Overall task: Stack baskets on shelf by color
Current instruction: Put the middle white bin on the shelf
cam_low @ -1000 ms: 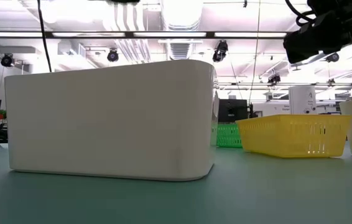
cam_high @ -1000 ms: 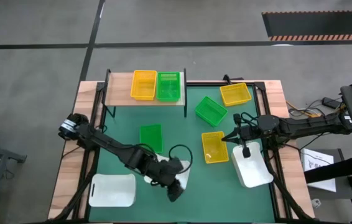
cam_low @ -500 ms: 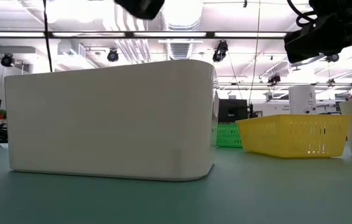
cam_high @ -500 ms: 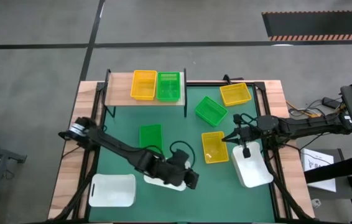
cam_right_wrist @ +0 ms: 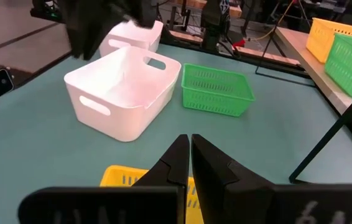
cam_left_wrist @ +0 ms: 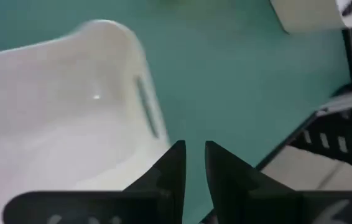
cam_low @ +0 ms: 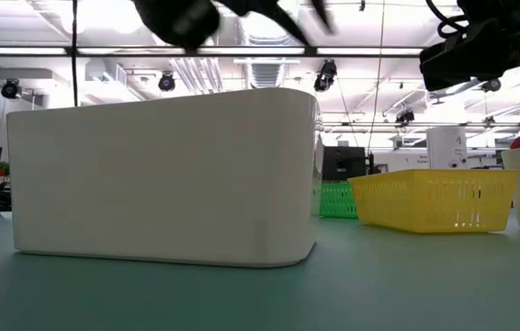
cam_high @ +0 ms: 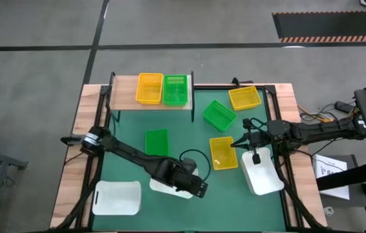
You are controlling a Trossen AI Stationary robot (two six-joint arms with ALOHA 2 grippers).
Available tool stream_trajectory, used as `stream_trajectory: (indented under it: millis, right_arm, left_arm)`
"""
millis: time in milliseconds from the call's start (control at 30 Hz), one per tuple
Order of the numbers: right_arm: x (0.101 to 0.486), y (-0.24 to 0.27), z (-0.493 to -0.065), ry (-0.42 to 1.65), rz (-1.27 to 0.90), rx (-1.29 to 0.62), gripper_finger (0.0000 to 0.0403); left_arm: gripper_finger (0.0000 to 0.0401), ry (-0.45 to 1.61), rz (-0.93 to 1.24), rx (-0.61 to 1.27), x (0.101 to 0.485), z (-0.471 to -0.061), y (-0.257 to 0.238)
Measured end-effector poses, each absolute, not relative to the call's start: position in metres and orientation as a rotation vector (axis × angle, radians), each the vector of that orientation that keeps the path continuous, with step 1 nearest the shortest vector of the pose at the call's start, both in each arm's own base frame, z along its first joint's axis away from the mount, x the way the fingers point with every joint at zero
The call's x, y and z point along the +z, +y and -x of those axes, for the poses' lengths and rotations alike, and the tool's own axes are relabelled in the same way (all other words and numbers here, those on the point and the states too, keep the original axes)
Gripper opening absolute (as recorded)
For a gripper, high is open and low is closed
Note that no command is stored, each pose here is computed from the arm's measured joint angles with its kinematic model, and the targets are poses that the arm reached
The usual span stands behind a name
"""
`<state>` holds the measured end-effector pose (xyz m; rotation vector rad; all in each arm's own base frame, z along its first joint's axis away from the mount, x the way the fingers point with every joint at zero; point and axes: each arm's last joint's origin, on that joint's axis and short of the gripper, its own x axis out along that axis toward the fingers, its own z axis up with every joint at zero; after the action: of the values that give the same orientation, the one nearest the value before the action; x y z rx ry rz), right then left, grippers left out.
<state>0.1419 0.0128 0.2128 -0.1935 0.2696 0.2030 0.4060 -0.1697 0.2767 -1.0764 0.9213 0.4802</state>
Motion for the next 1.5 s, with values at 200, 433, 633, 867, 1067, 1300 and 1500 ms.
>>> stream_trajectory:
  millis: [200, 433, 633, 867, 1067, 1300, 1500]
  right_arm:
    - [0.213, 0.013, -0.142, 0.27, 0.192, 0.203, 0.0011]
    - [0.213, 0.013, -0.142, 0.269, 0.189, 0.202, 0.0011]
    - [0.213, 0.013, -0.141, 0.266, 0.185, 0.201, 0.0011]
    - [0.213, 0.013, -0.141, 0.267, 0.185, 0.201, 0.0011]
    - [0.213, 0.013, -0.141, 0.267, 0.186, 0.201, 0.0011]
    - [0.213, 0.013, -0.141, 0.266, 0.186, 0.199, 0.0011]
    - [0.213, 0.013, -0.141, 0.266, 0.187, 0.198, 0.0011]
  left_arm:
    - [0.0085, 0.926, 1.108, 0.371, 0.273, -0.418, -0.17]
    - [0.016, 0.968, 1.07, 0.414, 0.264, -0.419, -0.163]
    - [0.0179, 1.0, 1.053, 0.464, 0.255, -0.417, -0.157]
    - [0.018, 1.025, 1.034, 0.501, 0.238, -0.419, -0.152]
    - [0.018, 1.051, 1.018, 0.526, 0.213, -0.414, -0.151]
    - [0.0157, 1.055, 0.989, 0.472, 0.209, -0.415, -0.152]
    - [0.0041, 1.061, 1.002, 0.433, 0.211, -0.415, -0.158]
